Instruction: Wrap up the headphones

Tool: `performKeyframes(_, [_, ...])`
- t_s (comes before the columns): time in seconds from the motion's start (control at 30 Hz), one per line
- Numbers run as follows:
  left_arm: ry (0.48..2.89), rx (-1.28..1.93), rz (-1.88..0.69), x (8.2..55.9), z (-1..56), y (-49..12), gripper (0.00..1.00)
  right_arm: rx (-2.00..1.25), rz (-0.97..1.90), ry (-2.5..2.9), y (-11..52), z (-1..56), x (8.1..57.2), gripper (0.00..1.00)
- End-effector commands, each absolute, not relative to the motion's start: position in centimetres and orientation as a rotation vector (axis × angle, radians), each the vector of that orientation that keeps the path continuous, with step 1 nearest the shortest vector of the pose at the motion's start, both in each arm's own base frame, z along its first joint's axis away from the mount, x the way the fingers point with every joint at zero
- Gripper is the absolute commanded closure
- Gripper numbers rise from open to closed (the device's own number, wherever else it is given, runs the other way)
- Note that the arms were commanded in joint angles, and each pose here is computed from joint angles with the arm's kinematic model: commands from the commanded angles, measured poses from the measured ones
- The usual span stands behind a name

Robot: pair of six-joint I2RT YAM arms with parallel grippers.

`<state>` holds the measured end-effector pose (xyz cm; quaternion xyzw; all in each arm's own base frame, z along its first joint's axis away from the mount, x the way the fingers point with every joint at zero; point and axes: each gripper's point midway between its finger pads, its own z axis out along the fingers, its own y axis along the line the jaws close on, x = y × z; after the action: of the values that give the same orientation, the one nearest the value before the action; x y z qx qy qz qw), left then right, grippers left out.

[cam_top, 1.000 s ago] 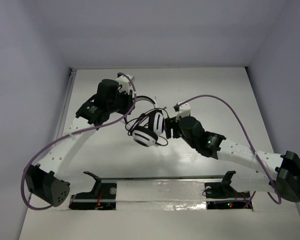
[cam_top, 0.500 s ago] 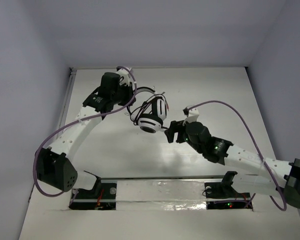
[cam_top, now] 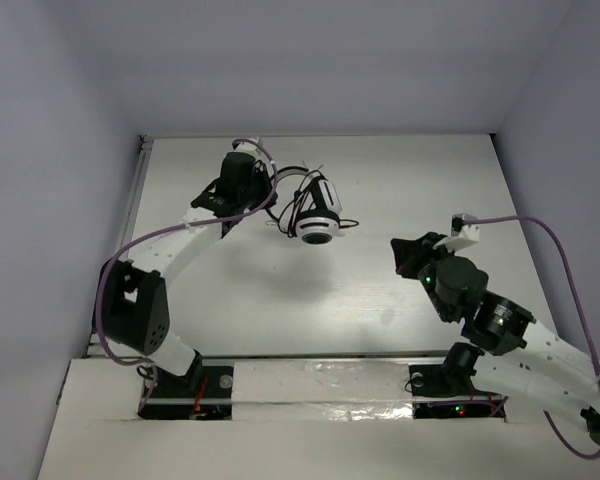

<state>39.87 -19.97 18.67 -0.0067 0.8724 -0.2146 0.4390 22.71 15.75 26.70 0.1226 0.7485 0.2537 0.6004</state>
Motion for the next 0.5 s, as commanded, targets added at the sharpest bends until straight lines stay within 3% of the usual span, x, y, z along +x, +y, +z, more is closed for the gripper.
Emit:
performKeyframes(0.0, [2.012, -0.115, -0.641, 42.6, 21.3, -22.8, 1.00, 0.366, 0.562, 1.692, 14.6, 28.0, 23.1, 0.98])
performKeyframes(0.47, [2.048, -0.102, -0.563, 45.6, 14.4, -28.0, 1.00, 0.361, 0.510, 1.715, 15.2, 25.2, 23.9, 0.88])
